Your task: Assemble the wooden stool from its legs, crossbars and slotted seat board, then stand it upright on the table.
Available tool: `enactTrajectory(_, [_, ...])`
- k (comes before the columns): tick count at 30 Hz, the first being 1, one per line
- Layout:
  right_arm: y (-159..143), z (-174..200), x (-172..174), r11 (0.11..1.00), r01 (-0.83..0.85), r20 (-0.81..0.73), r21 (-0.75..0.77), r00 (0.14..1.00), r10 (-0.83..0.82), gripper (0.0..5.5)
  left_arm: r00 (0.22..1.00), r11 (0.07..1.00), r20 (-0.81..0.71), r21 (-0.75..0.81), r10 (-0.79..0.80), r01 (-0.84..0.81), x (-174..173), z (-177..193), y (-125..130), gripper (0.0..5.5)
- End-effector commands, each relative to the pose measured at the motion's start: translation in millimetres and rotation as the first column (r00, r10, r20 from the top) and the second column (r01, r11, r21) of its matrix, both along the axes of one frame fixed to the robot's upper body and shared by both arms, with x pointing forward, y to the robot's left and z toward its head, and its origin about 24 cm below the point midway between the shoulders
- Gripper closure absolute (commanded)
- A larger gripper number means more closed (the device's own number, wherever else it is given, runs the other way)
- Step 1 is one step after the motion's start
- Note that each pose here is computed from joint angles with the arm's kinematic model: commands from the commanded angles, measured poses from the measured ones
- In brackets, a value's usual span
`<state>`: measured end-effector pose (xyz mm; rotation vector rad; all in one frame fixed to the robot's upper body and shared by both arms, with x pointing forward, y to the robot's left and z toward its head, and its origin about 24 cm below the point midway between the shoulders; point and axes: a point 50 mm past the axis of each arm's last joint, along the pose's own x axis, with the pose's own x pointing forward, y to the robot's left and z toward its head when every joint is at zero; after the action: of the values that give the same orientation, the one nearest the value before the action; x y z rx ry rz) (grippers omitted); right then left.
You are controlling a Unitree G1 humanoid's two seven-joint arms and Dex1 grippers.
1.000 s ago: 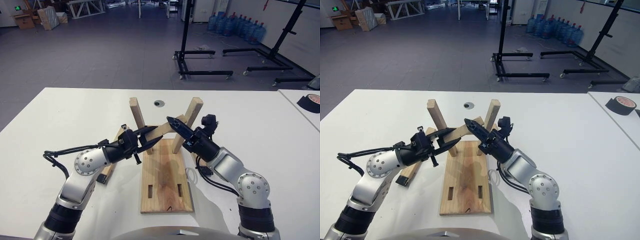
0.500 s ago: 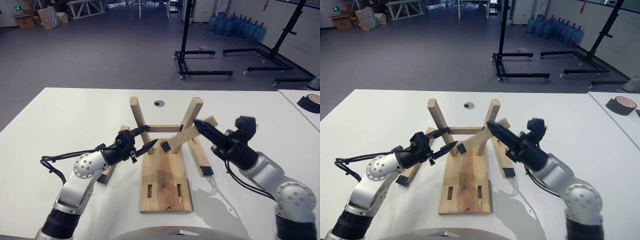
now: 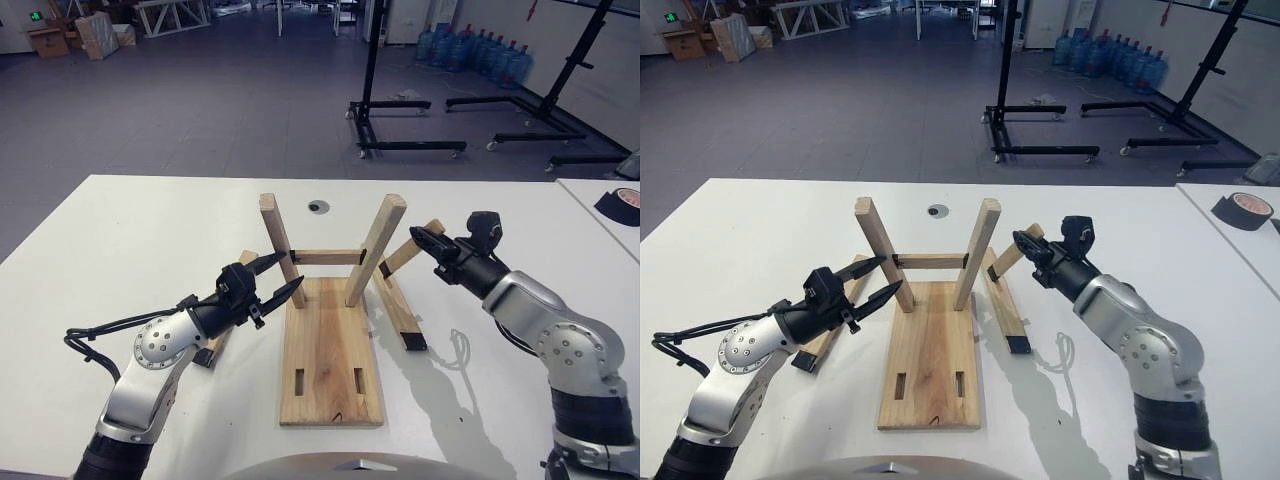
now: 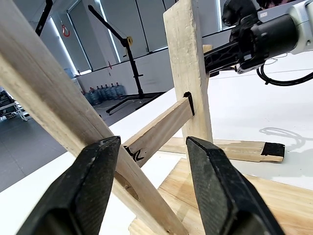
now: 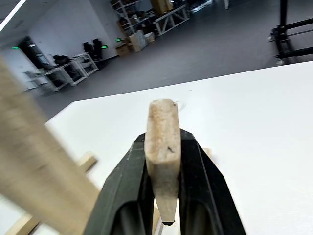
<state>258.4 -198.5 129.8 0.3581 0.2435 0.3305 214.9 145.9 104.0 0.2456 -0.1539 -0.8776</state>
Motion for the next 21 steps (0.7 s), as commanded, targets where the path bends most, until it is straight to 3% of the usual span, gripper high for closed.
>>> enactTrajectory(1, [3.4, -6.5, 5.4, 0.998, 0.057, -0.043, -0.021, 0.997, -0.058, 5.1, 1.0, 1.0, 0.003, 0.011, 0.013, -0.013, 2.8, -2.7, -1.2, 3.05])
enactTrajectory(15, [3.0, -35.6, 1.9, 0.992, 0.049, -0.143, -0.118, 0.987, -0.066, 5.1, 1.0, 1.0, 0.007, 0.017, 0.02, -0.02, 2.0, -5.8, -4.9, 3.05])
enactTrajectory(21, [14.4, -47.3, 2.1, 0.95, -0.072, -0.163, -0.303, 0.986, 0.023, 5.1, 1.0, 1.0, 0.004, 0.005, 0.022, -0.022, 0.9, -6.6, -7.7, 3.05])
